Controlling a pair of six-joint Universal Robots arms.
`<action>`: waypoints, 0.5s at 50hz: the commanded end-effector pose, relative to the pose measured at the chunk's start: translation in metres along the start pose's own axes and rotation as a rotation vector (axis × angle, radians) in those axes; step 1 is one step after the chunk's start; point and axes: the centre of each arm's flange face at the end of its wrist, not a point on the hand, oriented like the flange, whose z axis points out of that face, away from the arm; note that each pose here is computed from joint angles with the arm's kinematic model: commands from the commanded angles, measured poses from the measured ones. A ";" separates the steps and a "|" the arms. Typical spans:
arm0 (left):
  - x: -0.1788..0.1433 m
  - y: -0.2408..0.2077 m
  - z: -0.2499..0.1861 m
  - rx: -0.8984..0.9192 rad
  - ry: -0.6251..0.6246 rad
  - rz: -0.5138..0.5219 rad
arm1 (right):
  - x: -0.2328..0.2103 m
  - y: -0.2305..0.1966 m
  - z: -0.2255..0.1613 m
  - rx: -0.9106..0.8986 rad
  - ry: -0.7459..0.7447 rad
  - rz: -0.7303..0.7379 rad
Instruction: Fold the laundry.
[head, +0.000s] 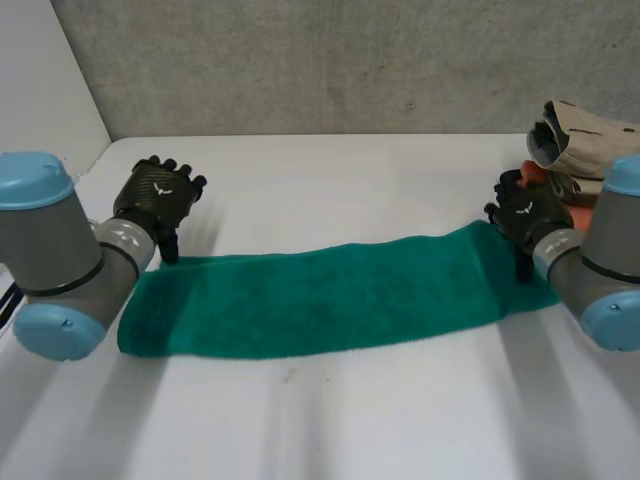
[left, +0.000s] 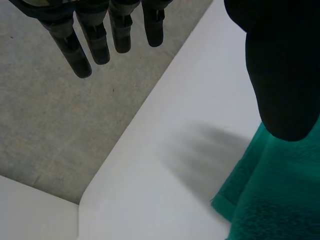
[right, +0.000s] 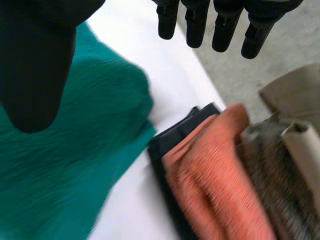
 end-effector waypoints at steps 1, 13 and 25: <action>0.002 -0.002 -0.034 -0.002 0.009 -0.020 | 0.009 0.028 -0.017 -0.130 -0.105 0.070; 0.008 0.002 -0.048 0.040 -0.017 -0.013 | 0.020 0.059 0.003 -0.103 -0.088 0.101; 0.008 -0.002 -0.054 0.047 -0.017 -0.016 | 0.046 0.078 -0.009 -0.127 -0.010 0.129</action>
